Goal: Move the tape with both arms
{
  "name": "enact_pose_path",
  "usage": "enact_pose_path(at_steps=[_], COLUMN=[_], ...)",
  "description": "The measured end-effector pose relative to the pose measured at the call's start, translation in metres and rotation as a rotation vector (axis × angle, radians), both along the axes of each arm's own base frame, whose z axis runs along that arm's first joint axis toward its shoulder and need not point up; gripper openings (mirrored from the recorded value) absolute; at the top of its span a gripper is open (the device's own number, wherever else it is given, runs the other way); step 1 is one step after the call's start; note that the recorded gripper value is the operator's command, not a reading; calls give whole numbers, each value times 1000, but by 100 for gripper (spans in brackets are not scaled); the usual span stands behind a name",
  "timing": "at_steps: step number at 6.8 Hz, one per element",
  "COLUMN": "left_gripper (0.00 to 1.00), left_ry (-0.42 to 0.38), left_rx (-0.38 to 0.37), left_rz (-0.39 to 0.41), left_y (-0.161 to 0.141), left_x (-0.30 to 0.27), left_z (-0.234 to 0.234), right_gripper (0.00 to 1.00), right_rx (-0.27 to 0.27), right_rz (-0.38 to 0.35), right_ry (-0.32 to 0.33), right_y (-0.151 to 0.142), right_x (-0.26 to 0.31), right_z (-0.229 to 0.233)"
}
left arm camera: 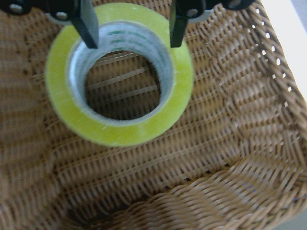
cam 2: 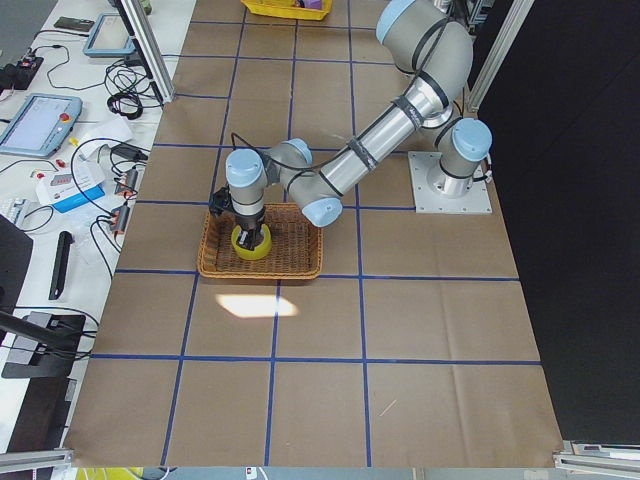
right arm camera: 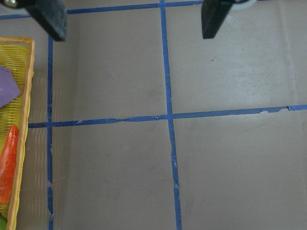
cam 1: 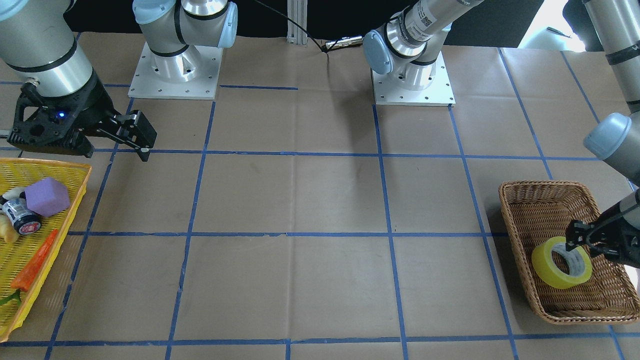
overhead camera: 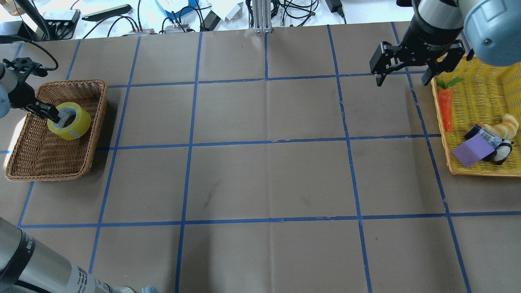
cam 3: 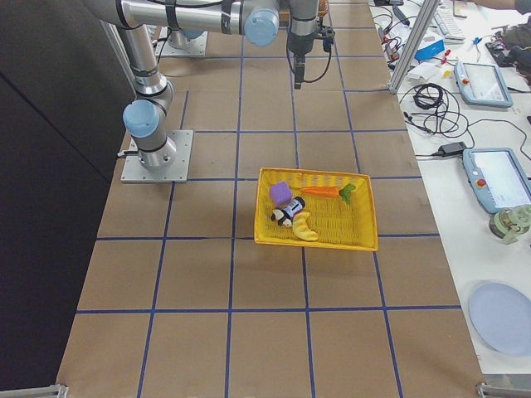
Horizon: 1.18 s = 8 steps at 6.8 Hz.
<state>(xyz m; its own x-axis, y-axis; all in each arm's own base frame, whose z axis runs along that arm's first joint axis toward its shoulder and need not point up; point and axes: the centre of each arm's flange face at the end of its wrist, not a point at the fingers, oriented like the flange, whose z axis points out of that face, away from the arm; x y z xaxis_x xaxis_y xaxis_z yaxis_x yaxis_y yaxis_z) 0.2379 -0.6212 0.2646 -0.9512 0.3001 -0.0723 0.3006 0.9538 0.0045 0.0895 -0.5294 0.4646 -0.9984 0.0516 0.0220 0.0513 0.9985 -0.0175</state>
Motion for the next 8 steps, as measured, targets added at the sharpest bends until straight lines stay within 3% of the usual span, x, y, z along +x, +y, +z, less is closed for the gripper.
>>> enact_pose_path(at_steps=[2,5,8], left_gripper=[100,100,100], left_ry=[31,41,53], left_rx=[57,-28,-67], left_rz=[130,311,396], left_y=[1,58,87], left_x=[-137,-340,-398], left_z=[79,183,207], right_gripper=[100,100,100], right_rx=[-3,-14,-12], right_rz=[-2,5,30], right_ry=[0,3,4], right_y=[1,5,11], right_x=[0,6,25], right_z=[2,12,12])
